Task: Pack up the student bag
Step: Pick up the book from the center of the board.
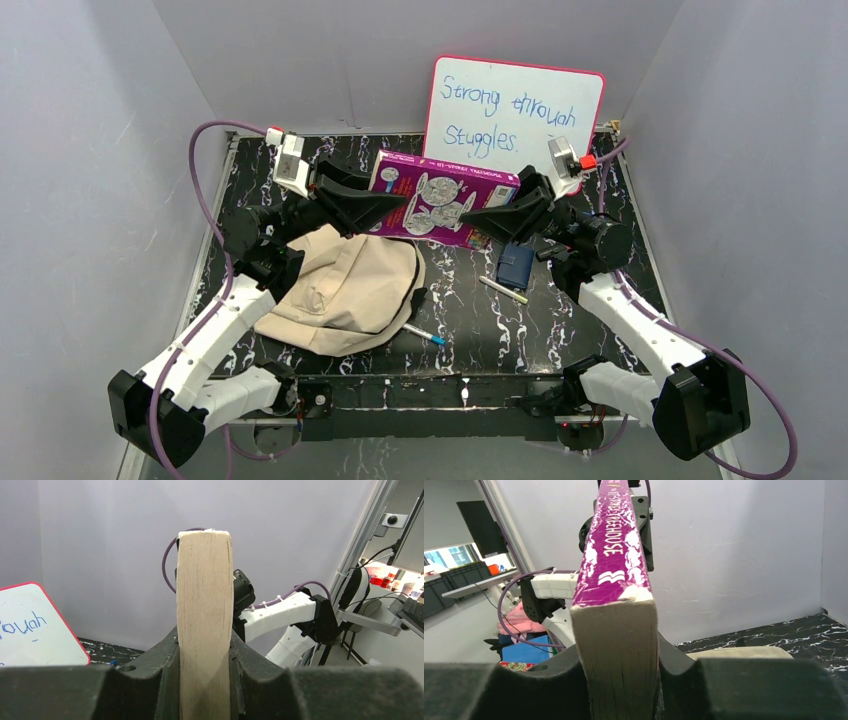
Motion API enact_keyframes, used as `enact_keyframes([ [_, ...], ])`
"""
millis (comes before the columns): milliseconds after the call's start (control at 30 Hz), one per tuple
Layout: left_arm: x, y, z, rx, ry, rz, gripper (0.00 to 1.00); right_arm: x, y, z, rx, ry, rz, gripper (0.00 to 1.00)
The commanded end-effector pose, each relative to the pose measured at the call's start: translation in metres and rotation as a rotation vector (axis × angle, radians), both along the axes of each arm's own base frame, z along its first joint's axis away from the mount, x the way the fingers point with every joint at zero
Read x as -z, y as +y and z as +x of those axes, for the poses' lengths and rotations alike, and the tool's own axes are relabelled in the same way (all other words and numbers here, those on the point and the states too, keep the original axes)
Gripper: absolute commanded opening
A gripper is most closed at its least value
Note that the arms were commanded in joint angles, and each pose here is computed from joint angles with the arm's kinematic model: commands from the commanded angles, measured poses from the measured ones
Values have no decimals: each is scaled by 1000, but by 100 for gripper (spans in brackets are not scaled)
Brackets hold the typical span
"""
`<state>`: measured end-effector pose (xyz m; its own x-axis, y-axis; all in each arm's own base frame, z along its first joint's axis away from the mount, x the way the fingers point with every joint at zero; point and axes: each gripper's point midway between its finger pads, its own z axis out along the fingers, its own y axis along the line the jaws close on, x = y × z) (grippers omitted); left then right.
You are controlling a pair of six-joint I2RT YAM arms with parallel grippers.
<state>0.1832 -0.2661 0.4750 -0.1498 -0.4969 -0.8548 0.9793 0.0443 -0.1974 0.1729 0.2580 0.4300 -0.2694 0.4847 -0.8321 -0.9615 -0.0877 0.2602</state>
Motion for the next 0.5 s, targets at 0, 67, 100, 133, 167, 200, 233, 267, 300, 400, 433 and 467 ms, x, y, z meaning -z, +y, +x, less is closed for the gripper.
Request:
enact_keyframes([
  [0, -38, 15, -17, -26, -113, -115, 0, -22, -4, -14, -19, -90, 34, 35],
  [67, -37, 15, -15, -30, -105, -117, 0, -21, -3, -13, -28, -93, 24, 27],
  [100, -36, 14, -13, -34, -101, -119, 0, -21, -2, -14, -36, -97, 17, 21],
  [133, -36, 14, -12, -38, -95, -121, 0, -21, -1, -15, -42, -103, 14, 15],
  [167, -35, 14, -10, -41, -88, -123, 0, -20, -1, -15, -46, -105, 10, 9],
  [200, -32, 14, -7, -46, -74, -123, 4, -20, -1, -16, -48, -105, 9, 5],
  [233, -30, 12, -4, -49, -58, -119, 14, -19, -1, -15, -45, -103, 9, 1],
  [267, -26, 11, 0, -53, -36, -108, 24, -18, -1, -14, -37, -98, 7, 0],
  [300, -20, 8, 6, -62, -13, -86, 34, -17, -1, -11, -19, -89, 7, 0],
  [400, 4, 0, 25, -115, 55, 19, 56, -9, -2, 11, 101, 5, -5, 0],
  [433, 15, 0, 33, -154, 80, 64, 63, -4, -5, 23, 168, 55, -20, 0],
  [467, 28, 2, 43, -212, 111, 116, 68, 0, -8, 37, 249, 101, -35, 0],
])
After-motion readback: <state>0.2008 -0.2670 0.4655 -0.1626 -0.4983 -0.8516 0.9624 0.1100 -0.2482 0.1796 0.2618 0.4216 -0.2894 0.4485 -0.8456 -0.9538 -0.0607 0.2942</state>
